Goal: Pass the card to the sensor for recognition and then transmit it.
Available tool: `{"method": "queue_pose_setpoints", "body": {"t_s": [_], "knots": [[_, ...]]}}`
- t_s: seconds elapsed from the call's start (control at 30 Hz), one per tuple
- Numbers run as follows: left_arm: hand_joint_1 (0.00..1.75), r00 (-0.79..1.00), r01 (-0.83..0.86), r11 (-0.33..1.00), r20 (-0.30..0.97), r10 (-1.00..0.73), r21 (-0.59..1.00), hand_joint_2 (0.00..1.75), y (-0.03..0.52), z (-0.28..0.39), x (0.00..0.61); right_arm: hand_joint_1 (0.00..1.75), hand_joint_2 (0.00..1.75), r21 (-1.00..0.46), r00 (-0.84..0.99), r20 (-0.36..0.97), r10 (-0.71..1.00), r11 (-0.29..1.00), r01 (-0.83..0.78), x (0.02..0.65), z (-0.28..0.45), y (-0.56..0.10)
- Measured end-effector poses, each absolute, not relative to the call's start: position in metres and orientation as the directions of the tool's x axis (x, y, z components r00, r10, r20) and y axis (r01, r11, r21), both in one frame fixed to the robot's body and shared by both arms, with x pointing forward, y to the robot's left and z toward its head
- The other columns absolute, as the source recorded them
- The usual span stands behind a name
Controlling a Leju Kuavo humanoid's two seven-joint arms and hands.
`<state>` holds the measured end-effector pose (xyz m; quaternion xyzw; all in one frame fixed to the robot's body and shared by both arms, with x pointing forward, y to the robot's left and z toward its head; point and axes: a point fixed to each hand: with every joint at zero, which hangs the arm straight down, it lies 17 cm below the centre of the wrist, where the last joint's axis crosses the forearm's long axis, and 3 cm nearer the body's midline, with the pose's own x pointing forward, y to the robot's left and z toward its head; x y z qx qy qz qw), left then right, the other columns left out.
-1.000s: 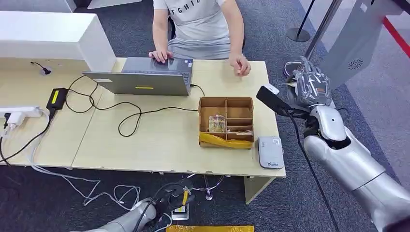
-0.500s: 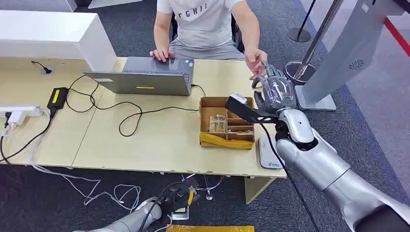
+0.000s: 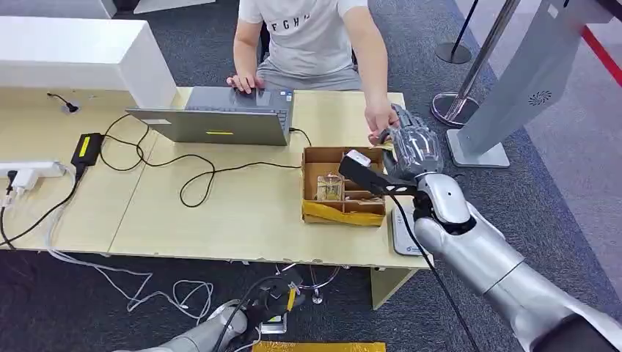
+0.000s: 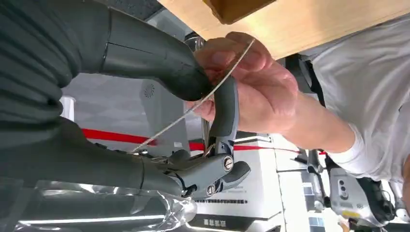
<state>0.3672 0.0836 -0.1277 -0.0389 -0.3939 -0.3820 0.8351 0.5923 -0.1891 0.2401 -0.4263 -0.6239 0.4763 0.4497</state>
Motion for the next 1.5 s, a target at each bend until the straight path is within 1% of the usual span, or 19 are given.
{"method": "queue_pose_setpoints", "body": {"t_s": [0.2,0.23,0.27,0.3,0.53,0.97,1.1,1.27,1.5], "knots": [[0.00,0.399,0.662,0.710,0.688,-0.606,0.241,0.00,0.085,-0.128,0.368,1.75,1.75,-0.977,-0.226,0.162,0.960,0.188,0.097,0.593,0.237,-0.190],[0.00,0.400,0.661,0.711,0.688,-0.606,0.241,0.00,0.085,-0.128,0.369,1.54,1.75,-0.977,-0.226,0.164,0.960,0.190,0.097,0.593,0.236,-0.190],[0.00,0.402,0.659,0.712,0.688,-0.604,0.241,0.00,0.085,-0.128,0.369,0.10,1.75,-0.976,-0.225,0.166,0.960,0.192,0.099,0.593,0.236,-0.190],[0.00,0.403,0.658,0.714,0.688,-0.603,0.240,0.00,0.085,-0.128,0.369,0.00,1.75,-0.976,-0.225,0.167,0.960,0.194,0.100,0.593,0.236,-0.190],[0.00,0.410,0.653,0.720,0.689,-0.598,0.237,0.00,0.086,-0.128,0.369,0.00,1.75,-0.977,-0.209,0.134,0.969,0.164,0.133,0.592,0.235,-0.192],[0.00,0.427,0.646,0.730,0.687,-0.589,0.224,0.00,0.086,-0.129,0.368,0.00,1.75,-0.986,-0.187,0.104,0.977,0.126,0.109,0.588,0.222,-0.205],[0.00,0.445,0.634,0.738,0.672,-0.592,0.230,0.00,0.093,-0.132,0.368,0.00,1.75,-0.992,-0.175,0.094,0.980,0.108,0.072,0.584,0.216,-0.215],[0.00,0.506,0.586,0.780,0.652,-0.565,0.220,0.00,0.112,-0.142,0.365,0.00,1.75,-0.994,-0.159,0.097,0.983,0.103,0.033,0.568,0.216,-0.232],[0.00,0.524,0.572,0.788,0.637,-0.564,0.227,0.00,0.128,-0.149,0.362,0.00,1.75,-0.991,-0.212,0.097,0.972,0.114,0.070,0.549,0.240,-0.229]]}}
